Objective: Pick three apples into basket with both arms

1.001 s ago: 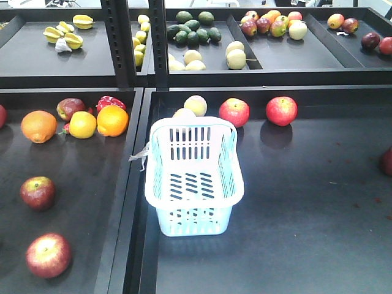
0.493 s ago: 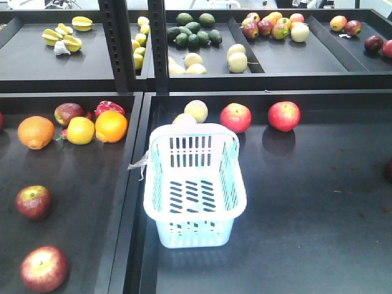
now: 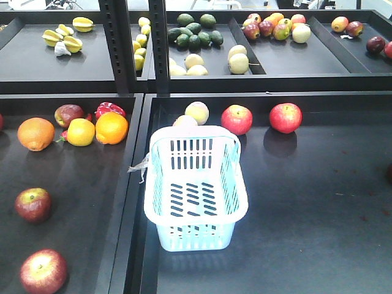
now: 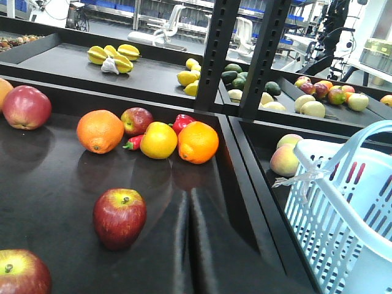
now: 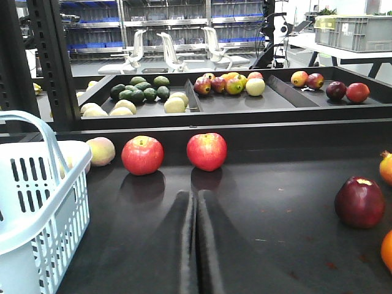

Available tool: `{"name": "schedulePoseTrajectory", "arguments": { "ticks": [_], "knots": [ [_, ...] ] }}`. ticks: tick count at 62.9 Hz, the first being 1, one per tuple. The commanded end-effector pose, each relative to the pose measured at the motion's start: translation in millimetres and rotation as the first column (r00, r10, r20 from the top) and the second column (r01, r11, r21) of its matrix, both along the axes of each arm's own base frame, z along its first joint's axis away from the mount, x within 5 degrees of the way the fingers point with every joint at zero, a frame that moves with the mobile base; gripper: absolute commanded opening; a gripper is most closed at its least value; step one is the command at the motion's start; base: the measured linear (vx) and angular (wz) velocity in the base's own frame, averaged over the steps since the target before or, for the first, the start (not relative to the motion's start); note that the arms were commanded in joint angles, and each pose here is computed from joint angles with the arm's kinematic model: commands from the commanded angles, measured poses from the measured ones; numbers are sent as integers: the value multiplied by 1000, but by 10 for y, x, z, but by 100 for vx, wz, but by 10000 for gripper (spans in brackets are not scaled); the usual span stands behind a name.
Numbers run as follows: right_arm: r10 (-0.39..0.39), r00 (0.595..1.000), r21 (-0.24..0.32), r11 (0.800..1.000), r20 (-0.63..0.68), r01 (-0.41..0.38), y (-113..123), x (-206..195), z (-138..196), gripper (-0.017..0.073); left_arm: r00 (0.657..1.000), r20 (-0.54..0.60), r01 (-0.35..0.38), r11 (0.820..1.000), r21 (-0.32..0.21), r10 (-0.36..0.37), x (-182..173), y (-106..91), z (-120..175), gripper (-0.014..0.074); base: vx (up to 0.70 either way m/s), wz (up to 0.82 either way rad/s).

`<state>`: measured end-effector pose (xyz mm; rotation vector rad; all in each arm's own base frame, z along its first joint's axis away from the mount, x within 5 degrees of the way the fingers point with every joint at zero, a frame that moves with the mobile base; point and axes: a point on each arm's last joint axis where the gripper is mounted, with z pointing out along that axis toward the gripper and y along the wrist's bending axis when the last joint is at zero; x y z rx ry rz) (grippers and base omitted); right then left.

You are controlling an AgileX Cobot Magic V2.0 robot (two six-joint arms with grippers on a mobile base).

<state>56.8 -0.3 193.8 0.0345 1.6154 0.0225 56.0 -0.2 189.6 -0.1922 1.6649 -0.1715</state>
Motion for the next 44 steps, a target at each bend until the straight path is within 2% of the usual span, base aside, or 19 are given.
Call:
{"name": "schedulePoseTrajectory", "arguments": {
  "ticks": [1,37,42,44],
  "knots": [
    [-2,997,-20,1000,71,4,-2,-2,25,-1,998,67,-5,1000,-4,5,3,4,-2,-6,0,0],
    [-2,997,-20,1000,71,4,-2,-2,25,-1,998,68,-5,1000,-4,5,3,4,-1,-6,0,0],
    [-2,997,-20,1000,71,4,-2,-2,25,-1,997,72,-5,1000,-26,7,3,3,2,-6,0,0],
    [-2,997,-20,1000,71,4,-2,-2,25,-1,997,75,-4,996,-90,11,3,1,7,-6,0,0]
  ]
}}
